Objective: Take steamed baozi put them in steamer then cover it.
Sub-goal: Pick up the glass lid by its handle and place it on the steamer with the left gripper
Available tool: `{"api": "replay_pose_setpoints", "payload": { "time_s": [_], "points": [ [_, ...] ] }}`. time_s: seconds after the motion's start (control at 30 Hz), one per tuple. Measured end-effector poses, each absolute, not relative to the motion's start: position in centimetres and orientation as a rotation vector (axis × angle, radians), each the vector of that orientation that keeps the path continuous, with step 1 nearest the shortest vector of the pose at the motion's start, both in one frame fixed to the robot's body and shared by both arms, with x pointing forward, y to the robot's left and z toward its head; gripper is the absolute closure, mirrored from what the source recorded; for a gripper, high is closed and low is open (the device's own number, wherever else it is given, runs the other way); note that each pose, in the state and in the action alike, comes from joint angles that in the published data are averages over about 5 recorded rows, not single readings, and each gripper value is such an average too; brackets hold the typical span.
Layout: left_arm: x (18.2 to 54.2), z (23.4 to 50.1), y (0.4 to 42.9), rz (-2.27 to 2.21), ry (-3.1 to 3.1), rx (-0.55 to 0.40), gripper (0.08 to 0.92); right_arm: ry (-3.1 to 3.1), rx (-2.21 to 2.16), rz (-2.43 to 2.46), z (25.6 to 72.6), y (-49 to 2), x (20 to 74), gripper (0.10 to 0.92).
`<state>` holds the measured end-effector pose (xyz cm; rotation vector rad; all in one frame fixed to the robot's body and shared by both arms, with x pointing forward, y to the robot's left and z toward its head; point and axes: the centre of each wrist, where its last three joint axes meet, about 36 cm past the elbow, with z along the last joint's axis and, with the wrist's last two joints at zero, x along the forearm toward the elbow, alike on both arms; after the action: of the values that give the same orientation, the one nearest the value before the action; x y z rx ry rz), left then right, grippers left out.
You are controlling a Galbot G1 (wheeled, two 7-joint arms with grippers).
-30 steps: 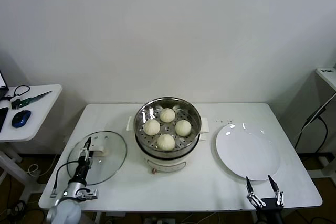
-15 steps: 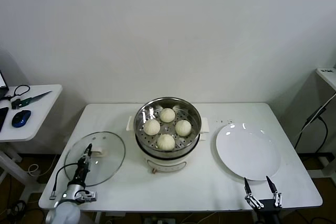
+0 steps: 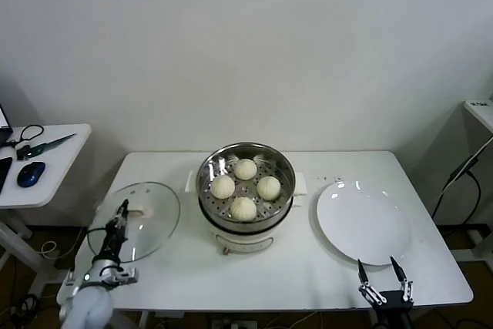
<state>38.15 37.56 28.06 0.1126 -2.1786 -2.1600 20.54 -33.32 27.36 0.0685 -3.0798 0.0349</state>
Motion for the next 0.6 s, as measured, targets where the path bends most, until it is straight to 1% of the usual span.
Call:
{"api": "replay_pose_setpoints", "payload": {
  "time_s": [0.13,0.3,0.47,0.6],
  "points": [
    [39.3,32.8,36.7,-2.135,-2.228,0.146,0.857,-3.079,0.068,0.043,27.4,-33.3,20.8,0.2],
    [40.4,38.3,35.3,-2.151,-2.262,0.155,0.857,-3.076,0.073,0.047,27.4,-33.1,20.8,0.2],
    [41.2,42.6,33.2,-2.163,-2.29,0.153,0.857,-3.072,0.078,0.047,27.3,-33.0,20.6,0.2],
    [41.7,45.4,30.4,-2.156,-2.317,0.139,0.857,-3.074,0.078,0.049,27.3,-33.0,20.6,0.2]
  ]
}}
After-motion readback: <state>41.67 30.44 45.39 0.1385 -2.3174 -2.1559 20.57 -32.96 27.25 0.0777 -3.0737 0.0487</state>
